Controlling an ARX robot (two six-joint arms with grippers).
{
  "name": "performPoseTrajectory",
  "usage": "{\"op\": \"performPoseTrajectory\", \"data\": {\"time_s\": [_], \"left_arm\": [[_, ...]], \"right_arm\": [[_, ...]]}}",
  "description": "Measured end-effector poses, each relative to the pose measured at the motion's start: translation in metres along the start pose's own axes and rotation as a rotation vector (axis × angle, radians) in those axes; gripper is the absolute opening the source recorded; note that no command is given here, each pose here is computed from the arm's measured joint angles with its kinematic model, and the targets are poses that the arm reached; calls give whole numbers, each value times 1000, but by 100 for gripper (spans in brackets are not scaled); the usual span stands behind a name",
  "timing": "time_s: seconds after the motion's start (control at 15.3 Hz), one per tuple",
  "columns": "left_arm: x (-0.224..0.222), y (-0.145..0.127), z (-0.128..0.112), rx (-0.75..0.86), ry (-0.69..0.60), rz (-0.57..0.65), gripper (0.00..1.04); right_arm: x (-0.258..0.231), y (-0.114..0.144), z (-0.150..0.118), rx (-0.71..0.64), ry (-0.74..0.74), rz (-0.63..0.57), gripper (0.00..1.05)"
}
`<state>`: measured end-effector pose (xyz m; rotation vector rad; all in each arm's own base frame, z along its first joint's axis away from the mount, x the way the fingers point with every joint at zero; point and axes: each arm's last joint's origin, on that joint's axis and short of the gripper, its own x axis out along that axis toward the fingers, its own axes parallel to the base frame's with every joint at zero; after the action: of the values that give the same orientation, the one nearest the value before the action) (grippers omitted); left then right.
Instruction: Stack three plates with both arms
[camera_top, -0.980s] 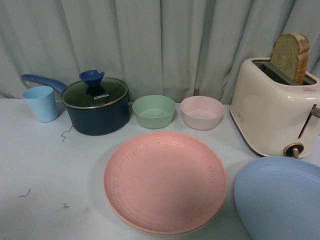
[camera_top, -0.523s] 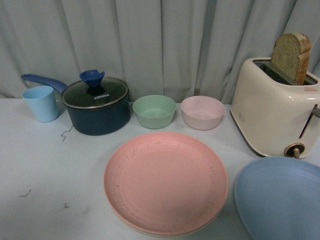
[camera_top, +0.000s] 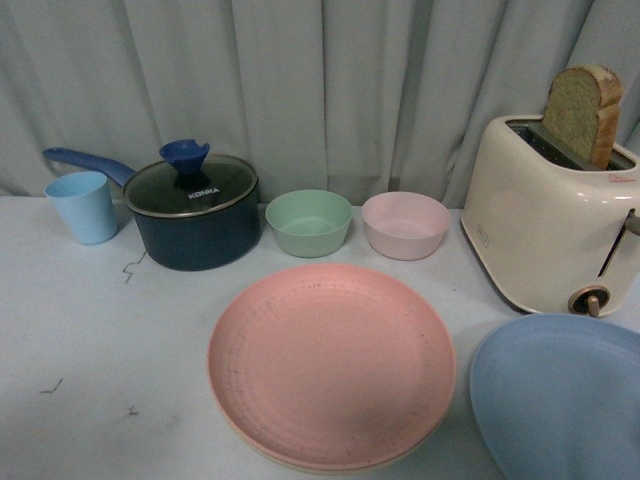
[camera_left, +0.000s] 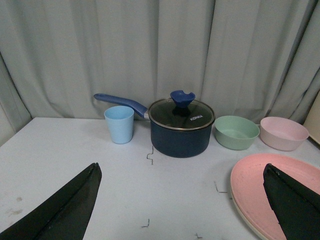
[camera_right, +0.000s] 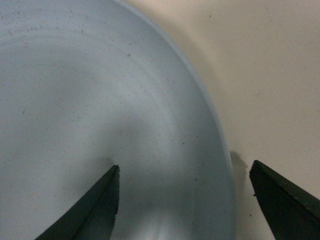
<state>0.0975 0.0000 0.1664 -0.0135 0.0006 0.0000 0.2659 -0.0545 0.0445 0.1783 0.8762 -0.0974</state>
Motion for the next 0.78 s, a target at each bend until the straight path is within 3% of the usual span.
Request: {"op": "performPoseTrajectory", "data": {"time_s": [0.46, 0.59, 0.78], "left_arm": [[0, 0, 0, 0, 0, 0, 98], [0, 0, 0, 0, 0, 0, 98], [0, 0, 0, 0, 0, 0, 98]], "right_arm": [[-11, -11, -4, 35, -21, 20, 11], [-31, -16, -8, 56, -69, 48, 3], [-74, -22, -39, 86, -18, 92, 3]]}}
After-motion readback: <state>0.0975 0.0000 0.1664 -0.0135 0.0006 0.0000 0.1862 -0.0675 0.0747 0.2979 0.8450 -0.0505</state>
